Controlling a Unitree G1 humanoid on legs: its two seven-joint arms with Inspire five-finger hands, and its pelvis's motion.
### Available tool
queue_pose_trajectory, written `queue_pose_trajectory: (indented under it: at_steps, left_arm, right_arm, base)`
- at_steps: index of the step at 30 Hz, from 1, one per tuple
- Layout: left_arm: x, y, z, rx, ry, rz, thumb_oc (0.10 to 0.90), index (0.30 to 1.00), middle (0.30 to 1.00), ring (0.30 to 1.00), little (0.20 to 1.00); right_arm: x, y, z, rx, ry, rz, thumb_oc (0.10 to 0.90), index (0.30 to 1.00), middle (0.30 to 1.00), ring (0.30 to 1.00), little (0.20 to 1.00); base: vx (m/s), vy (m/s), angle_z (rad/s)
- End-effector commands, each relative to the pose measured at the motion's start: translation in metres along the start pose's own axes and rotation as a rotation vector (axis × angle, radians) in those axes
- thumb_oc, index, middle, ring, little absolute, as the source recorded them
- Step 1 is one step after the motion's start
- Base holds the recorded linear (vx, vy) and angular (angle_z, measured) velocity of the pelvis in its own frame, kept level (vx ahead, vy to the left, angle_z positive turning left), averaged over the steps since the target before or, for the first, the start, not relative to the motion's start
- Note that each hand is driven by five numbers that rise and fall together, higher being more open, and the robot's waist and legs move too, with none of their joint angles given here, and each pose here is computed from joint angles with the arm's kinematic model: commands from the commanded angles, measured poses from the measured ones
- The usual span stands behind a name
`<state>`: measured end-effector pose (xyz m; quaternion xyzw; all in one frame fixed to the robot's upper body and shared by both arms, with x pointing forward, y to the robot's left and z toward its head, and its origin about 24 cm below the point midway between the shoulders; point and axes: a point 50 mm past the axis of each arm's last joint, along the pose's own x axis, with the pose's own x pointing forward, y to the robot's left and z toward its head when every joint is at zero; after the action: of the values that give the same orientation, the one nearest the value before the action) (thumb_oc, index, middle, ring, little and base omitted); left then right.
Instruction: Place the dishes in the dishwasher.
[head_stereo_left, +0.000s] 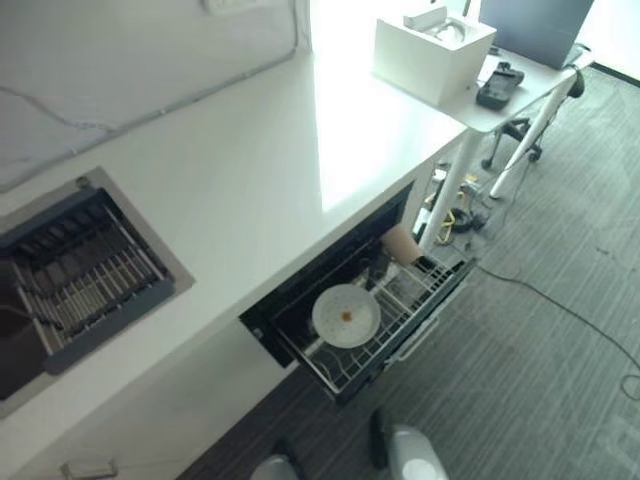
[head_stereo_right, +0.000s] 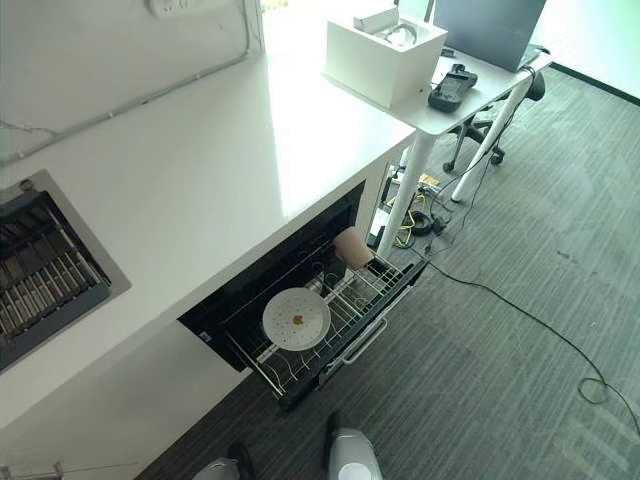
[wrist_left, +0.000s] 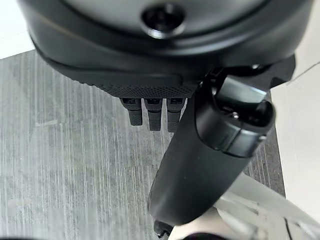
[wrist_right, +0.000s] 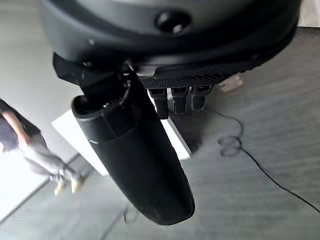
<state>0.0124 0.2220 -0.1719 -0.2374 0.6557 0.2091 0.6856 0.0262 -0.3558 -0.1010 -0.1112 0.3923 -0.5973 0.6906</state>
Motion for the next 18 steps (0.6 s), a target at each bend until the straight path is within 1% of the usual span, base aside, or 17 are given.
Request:
queue_pose_trajectory:
  at_steps: [1,6,7,9,11,14,18]
  left_arm:
    - [-0.013,-0.054,0.083,-0.015,-0.273,-0.245,0.800,0.900,0.900,0.900,0.900]
    - [-0.016,-0.069,0.093,0.080,-0.317,-0.281,0.800,0.900,0.900,0.900,0.900]
    - [-0.017,-0.072,0.094,0.097,-0.332,-0.284,0.800,0.900,0.900,0.900,0.900]
    - [-0.018,-0.078,0.099,0.067,-0.374,-0.281,0.800,0.900,0.900,0.900,0.900]
    - [-0.019,-0.078,0.103,0.093,-0.396,-0.263,0.800,0.900,0.900,0.900,0.900]
    - [-0.019,-0.079,0.103,0.166,-0.412,-0.248,0.800,0.900,0.900,0.900,0.900]
    - [-0.020,-0.087,0.101,0.193,-0.418,-0.284,0.800,0.900,0.900,0.900,0.900]
  right_arm:
    - [0.003,0.029,0.075,0.122,-0.245,0.143,0.800,0.900,0.900,0.900,0.900]
    - [-0.012,0.063,0.094,0.000,-0.326,0.283,0.800,0.900,0.900,0.900,0.900]
    - [-0.015,0.068,0.099,-0.001,-0.335,0.302,0.800,0.900,0.900,0.900,0.900]
    - [-0.025,0.084,0.111,-0.024,-0.391,0.353,0.800,0.900,0.900,0.900,0.900]
    - [-0.033,0.094,0.122,-0.050,-0.445,0.385,0.800,0.900,0.900,0.900,0.900]
    - [-0.043,0.106,0.136,-0.076,-0.507,0.410,0.800,0.900,0.900,0.900,0.900]
    - [-0.058,0.118,0.165,-0.126,-0.667,0.403,0.800,0.900,0.900,0.900,0.900]
  base:
    - [-0.06,0.027,0.12]
    - [-0.08,0.070,0.14]
    - [-0.13,0.062,0.27]
    - [-0.13,0.049,0.33]
    - [-0.08,0.039,0.38]
    - [-0.05,0.041,0.37]
    - [-0.04,0.080,0.32]
